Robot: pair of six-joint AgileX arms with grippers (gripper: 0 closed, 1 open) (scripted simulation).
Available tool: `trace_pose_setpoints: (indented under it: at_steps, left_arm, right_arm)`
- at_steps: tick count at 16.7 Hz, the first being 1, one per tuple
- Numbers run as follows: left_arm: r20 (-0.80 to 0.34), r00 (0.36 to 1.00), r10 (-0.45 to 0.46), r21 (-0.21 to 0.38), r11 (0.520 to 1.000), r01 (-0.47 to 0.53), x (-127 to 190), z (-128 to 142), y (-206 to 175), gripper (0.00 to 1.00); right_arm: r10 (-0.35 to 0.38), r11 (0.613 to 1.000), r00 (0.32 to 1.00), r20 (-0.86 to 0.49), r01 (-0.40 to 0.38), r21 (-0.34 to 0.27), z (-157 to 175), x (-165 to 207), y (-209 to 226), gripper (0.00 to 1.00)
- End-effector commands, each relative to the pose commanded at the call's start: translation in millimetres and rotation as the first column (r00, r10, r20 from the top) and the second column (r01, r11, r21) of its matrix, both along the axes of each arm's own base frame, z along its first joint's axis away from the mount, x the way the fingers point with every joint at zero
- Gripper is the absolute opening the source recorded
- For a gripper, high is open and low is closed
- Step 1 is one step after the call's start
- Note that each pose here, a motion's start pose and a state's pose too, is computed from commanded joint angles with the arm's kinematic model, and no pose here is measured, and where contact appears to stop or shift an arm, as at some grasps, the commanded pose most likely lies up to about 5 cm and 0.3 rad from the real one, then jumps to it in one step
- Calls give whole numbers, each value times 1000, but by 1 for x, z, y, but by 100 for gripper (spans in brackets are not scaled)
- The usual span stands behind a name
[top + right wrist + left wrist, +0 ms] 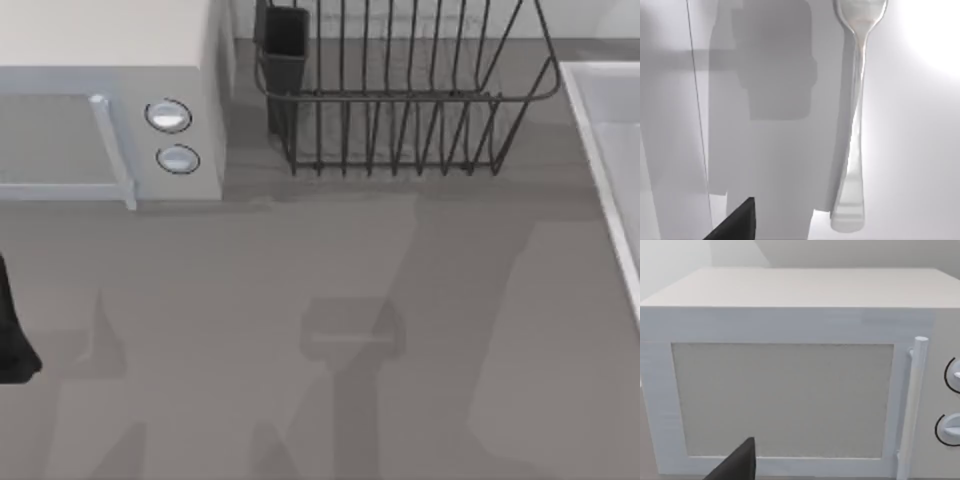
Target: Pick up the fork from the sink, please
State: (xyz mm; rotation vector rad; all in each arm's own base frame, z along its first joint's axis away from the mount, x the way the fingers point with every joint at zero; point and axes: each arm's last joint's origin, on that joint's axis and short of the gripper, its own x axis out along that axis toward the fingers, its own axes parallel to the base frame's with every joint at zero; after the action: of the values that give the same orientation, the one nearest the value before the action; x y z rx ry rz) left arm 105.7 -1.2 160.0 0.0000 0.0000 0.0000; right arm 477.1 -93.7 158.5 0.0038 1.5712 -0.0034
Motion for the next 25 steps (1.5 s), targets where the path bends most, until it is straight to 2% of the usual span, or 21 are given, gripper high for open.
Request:
trace_pose_setpoints:
  at_steps: [2,4,12,17,25]
  left_arm:
    - [0,1000,0,0,1000,0,0,0,0,100]
    - [0,1000,0,0,1000,0,0,0,0,100]
    - [0,1000,0,0,1000,0,0,0,0,100]
    - [0,1000,0,0,1000,0,0,0,0,100]
    - [0,1000,0,0,1000,0,0,0,0,100]
  right_arm:
    - [0,1000,1000,-4,0,1,-7,1,0,100]
    - [-1,1000,1000,-8,1,2,-27,3,-1,100]
    - [-5,1000,1000,5,5,-1,-140,1,-3,100]
    - [-5,1000,1000,0,5,0,-147,0,-3,100]
    - [-5,1000,1000,0,5,0,-147,0,-3,40]
